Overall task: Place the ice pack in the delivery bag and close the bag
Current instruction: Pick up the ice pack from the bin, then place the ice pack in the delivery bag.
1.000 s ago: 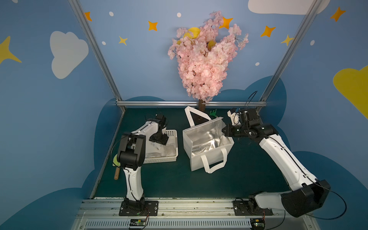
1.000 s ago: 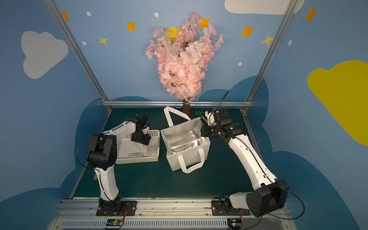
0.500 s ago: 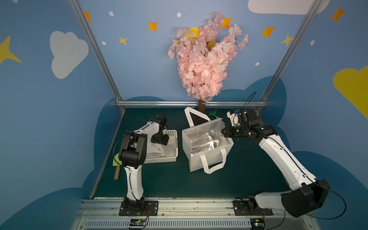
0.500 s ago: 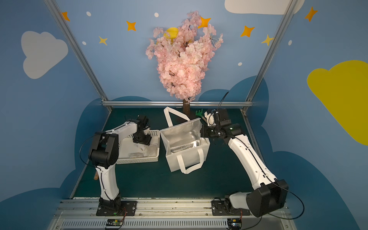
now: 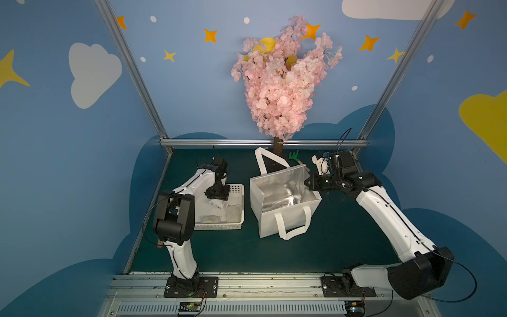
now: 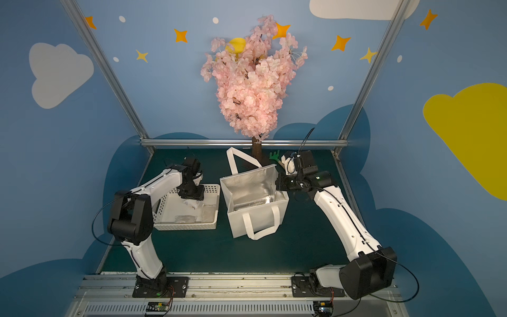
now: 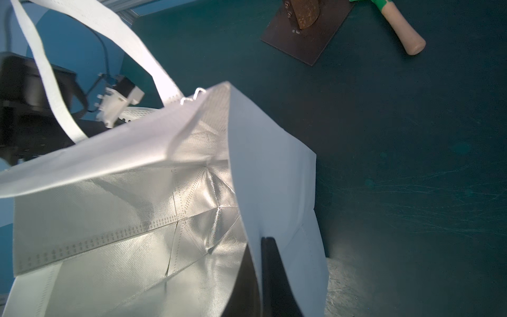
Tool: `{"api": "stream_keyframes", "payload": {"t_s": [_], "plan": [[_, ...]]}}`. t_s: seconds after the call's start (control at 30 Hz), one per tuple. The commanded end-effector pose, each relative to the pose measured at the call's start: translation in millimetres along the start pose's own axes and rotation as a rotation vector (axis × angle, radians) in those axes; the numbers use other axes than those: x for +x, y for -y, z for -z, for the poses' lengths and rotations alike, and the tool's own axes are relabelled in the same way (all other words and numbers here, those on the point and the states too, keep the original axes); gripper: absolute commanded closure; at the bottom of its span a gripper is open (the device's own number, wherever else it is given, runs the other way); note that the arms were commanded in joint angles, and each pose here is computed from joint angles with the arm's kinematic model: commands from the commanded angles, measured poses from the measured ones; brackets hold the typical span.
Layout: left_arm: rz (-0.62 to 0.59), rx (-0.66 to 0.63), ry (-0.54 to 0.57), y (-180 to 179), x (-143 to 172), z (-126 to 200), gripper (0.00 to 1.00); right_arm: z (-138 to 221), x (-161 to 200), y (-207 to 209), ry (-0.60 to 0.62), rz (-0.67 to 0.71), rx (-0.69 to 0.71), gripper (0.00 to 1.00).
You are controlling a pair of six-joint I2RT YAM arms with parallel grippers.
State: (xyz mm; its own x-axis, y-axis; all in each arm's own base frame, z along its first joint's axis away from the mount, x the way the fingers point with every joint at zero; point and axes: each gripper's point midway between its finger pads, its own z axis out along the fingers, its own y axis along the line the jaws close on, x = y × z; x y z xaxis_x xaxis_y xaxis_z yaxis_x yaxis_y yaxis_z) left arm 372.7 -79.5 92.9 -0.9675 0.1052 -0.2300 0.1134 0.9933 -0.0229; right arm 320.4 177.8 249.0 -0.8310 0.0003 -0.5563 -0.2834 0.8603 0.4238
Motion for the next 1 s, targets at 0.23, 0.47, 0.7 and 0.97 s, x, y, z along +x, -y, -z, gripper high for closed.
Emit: {"api": "stream_keyframes", "payload": {"t_s": [0.23, 0.47, 0.7, 0.97], "plan": [[-0.087, 0.235, 0.477, 67, -24, 195, 0.72, 4, 1, 0, 0.023, 0.002, 0.000, 0.98], [-0.373, 0.377, 0.734, 157, -25, 294, 0.75, 1, 6, 1, 0.007, -0.019, -0.008, 0.98], [-0.667, 0.446, 0.682, 263, -13, 286, 0.74, 3, 7, -2, 0.016, -0.007, -0.020, 0.98], [-0.774, 0.406, 0.481, 307, -21, 204, 0.73, 12, 8, -12, 0.035, 0.012, -0.065, 0.98]]}}
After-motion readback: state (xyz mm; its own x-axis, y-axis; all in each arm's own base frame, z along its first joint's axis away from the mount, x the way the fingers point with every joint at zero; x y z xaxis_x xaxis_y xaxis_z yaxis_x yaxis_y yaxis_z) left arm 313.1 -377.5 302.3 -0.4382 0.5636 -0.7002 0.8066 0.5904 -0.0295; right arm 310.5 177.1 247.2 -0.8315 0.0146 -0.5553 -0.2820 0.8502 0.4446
